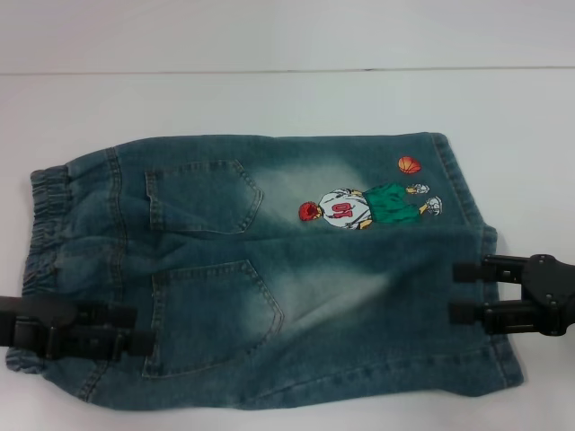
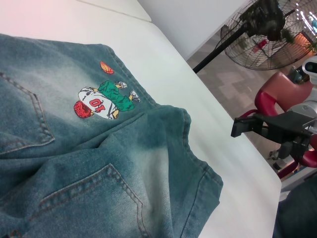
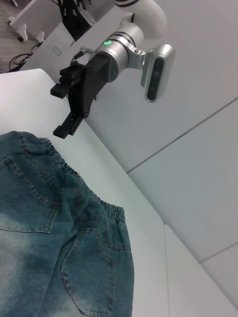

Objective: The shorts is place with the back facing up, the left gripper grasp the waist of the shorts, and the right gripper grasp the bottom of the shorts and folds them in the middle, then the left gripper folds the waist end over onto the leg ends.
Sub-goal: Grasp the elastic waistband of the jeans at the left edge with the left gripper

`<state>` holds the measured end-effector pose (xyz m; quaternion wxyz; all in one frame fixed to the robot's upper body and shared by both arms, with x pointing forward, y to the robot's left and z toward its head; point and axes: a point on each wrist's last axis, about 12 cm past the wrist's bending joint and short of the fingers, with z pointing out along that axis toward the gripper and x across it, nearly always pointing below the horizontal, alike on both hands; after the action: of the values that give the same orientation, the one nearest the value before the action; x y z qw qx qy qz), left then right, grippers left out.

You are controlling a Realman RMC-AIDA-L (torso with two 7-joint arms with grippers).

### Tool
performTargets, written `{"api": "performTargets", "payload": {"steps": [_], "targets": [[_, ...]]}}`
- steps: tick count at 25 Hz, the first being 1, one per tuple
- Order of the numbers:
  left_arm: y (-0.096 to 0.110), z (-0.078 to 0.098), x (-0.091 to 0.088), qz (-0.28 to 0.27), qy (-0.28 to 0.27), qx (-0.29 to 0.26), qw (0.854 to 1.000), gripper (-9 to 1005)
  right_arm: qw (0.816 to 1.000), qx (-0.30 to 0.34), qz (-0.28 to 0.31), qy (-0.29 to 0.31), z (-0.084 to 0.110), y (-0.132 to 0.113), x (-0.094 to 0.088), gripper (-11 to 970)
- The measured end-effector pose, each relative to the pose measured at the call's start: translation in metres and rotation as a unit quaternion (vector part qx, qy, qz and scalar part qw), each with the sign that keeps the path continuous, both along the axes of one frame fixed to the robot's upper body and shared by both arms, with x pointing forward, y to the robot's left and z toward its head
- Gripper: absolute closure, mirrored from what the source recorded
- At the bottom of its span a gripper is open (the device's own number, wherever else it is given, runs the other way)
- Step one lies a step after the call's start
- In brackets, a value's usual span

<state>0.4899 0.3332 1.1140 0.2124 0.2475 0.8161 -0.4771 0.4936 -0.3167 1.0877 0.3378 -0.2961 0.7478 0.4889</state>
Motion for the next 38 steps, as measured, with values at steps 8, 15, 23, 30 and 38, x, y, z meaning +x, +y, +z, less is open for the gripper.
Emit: {"api": "performTargets", "payload": {"steps": [8, 15, 23, 30, 38], "targets": [[0.0, 0.0, 0.001, 0.0, 0.0, 0.0, 1.0, 100, 1.0, -0.005, 0.001, 0.0, 0.0, 0.001, 0.002, 44], [0.014, 0.009, 0.009, 0.05, 0.079, 0.043, 0.995, 105, 1.0, -0.006, 0.002, -0.002, 0.001, 0.002, 0.004, 44], [0.041, 0.025, 0.021, 0.148, 0.181, 0.122, 0.965, 112, 1.0, -0.007, 0.013, -0.003, 0.003, 0.005, 0.006, 46], [0.053, 0.018, 0.03, 0.216, 0.232, 0.212, 0.924, 117, 1.0, -0.015, 0.017, -0.007, 0.003, 0.006, 0.007, 45], [0.05, 0.009, 0.037, 0.228, 0.246, 0.255, 0.907, 123, 1.0, -0.018, 0.016, -0.008, 0.004, 0.004, 0.009, 44]]}}
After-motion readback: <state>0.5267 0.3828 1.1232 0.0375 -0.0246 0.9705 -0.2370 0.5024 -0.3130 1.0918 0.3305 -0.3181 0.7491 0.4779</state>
